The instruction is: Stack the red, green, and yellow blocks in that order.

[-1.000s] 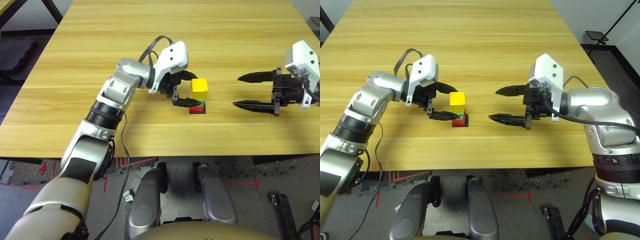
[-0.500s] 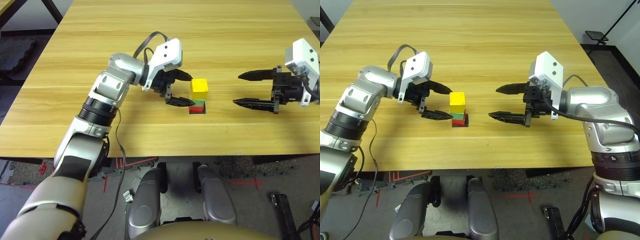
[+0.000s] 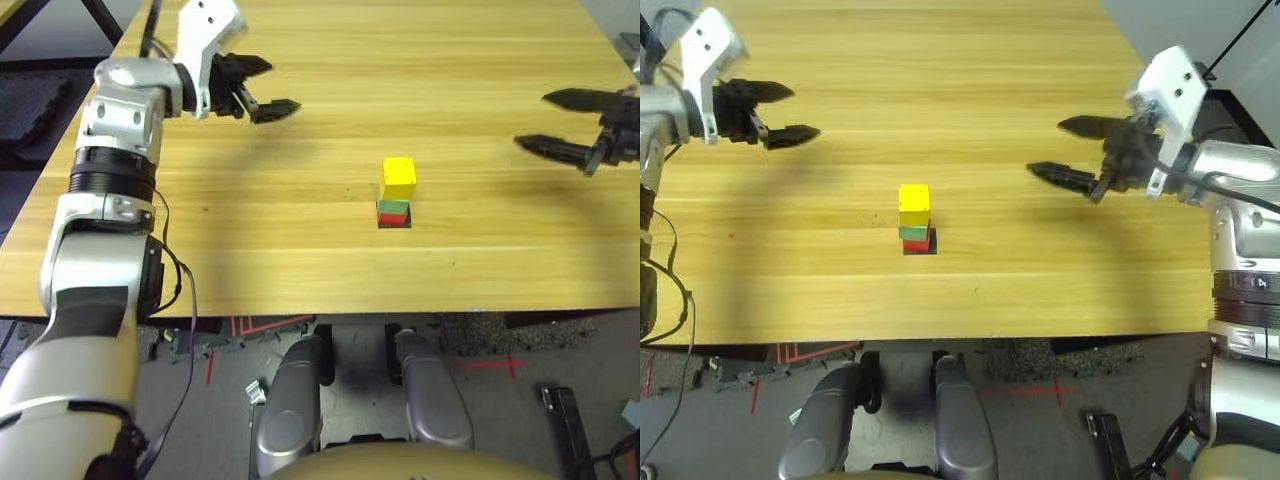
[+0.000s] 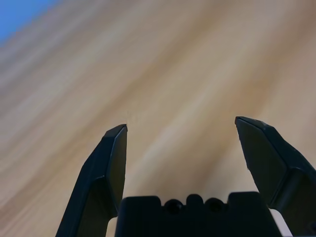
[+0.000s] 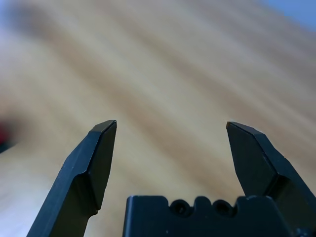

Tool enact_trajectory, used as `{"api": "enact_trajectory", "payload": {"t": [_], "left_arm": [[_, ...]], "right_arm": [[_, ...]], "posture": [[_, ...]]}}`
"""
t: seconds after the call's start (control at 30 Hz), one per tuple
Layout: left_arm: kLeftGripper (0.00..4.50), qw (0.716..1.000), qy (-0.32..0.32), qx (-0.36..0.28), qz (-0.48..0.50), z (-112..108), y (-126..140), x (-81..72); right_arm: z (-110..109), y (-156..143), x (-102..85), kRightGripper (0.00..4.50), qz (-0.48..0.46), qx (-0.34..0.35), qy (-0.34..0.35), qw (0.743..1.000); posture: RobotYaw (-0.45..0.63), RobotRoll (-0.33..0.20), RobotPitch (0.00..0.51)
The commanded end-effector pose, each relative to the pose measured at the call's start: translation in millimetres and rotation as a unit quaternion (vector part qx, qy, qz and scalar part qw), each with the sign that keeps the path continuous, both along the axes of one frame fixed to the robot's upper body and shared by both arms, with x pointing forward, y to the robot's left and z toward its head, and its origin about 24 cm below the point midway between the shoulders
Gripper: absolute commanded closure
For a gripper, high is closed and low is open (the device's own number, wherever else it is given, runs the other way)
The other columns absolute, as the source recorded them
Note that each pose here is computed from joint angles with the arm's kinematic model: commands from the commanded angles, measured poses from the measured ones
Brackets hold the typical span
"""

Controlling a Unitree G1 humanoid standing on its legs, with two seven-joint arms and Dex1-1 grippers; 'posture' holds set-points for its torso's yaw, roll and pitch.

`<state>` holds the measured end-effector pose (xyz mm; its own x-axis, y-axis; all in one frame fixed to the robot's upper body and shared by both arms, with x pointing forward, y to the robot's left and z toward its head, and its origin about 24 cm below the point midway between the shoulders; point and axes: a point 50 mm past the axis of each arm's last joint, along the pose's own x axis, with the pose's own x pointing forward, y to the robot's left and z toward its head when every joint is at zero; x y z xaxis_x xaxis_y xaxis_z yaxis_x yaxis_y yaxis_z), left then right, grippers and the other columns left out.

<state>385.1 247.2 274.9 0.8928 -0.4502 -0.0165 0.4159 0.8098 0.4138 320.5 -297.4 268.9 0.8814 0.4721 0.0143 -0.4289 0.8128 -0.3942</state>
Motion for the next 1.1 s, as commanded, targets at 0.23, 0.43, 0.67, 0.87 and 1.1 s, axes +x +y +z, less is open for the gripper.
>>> {"api": "enact_trajectory", "payload": {"t": [0.23,0.43,0.67,0.87,1.1], "left_arm": [[0.04,0.944,-0.161,-0.075,0.279,-51.3,30.9,-35.6],[0.04,0.93,-0.151,-0.087,0.324,-83.7,27.3,-55.9],[0.04,0.933,-0.138,-0.086,0.32,-96.0,17.1,-63.0],[0.04,0.933,-0.135,-0.087,0.321,-100.4,11.1,-68.4],[0.04,0.938,-0.13,-0.09,0.309,-93.5,2.2,-62.8]], "right_arm": [[-22.3,-45.8,-1.8,0.0,-0.289,0.093,-0.135,0.943],[-45.3,-52.7,-14.3,0.0,-0.332,0.121,-0.141,0.925],[-71.1,-53.4,-28.6,0.0,-0.346,0.142,-0.122,0.92],[-79.3,-58.4,-35.5,0.0,-0.355,0.148,-0.114,0.916],[-72.3,-61.9,-36.2,0.0,-0.356,0.143,-0.118,0.916]], "posture": [[0.15,0.079,0.274],[0.15,0.077,0.271],[0.13,0.08,0.275],[0.12,0.093,0.283],[0.1,0.099,0.322]]}}
